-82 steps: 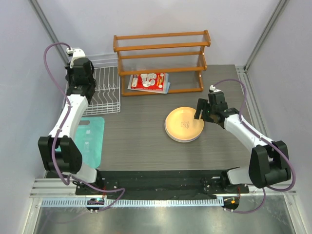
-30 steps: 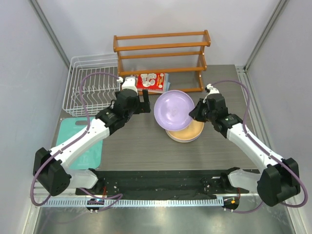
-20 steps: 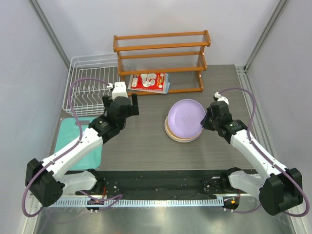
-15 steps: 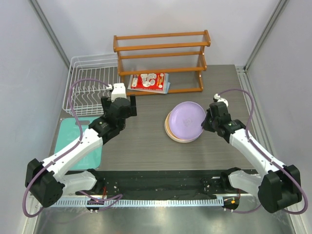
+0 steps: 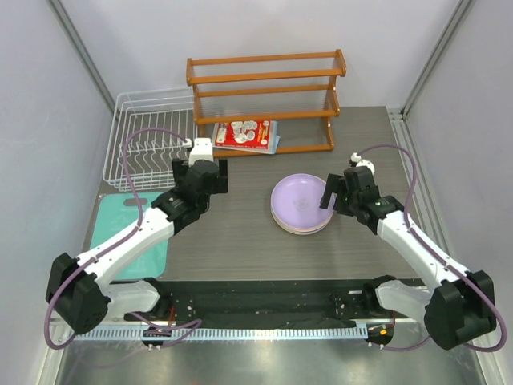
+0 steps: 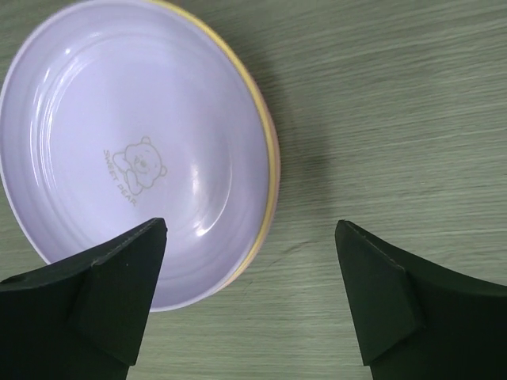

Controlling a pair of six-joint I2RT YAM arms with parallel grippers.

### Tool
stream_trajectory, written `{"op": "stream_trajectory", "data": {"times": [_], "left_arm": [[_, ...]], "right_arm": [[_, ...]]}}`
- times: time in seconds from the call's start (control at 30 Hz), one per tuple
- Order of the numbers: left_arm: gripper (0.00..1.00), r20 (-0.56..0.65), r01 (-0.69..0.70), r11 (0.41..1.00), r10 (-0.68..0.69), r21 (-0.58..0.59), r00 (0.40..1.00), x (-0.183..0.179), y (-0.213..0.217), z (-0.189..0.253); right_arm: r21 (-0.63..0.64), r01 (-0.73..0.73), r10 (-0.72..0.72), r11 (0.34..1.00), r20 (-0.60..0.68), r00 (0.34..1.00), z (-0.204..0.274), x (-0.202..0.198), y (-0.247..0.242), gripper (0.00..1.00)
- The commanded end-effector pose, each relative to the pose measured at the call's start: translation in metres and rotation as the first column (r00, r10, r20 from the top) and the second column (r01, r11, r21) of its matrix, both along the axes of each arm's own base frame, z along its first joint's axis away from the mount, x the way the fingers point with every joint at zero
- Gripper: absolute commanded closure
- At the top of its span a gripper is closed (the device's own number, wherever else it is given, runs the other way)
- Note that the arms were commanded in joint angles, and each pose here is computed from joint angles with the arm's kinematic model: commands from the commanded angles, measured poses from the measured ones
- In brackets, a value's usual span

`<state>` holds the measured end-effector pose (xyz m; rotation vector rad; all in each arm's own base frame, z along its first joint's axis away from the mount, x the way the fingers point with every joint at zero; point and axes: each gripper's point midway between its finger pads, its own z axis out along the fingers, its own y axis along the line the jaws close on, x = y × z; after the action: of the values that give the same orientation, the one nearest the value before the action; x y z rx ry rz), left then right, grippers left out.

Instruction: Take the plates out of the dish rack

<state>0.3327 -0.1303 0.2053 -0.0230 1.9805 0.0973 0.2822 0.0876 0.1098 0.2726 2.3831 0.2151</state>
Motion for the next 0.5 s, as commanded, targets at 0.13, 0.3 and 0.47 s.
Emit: {"op": "stream_trajectory", "data": {"times": [0.13,0.3,0.47], "left_arm": [[0.01,0.014,0.048,0.997,-0.048,-0.056,0.999,0.016,-0.022,0.025],[0.01,0.086,0.074,0.993,-0.066,-0.092,0.994,0.013,-0.022,0.046],[0.01,0.165,0.066,0.994,-0.051,-0.087,0.985,0.010,-0.010,0.067]], "right_arm": [[-0.186,0.311,-0.251,0.932,0.287,0.924,0.070,0.020,-0.069,0.00],[-0.224,0.419,-0.307,0.880,0.406,0.861,0.074,0.029,-0.090,0.00],[-0.204,0.468,-0.301,0.860,0.539,0.787,0.068,0.038,-0.099,0.00]]}}
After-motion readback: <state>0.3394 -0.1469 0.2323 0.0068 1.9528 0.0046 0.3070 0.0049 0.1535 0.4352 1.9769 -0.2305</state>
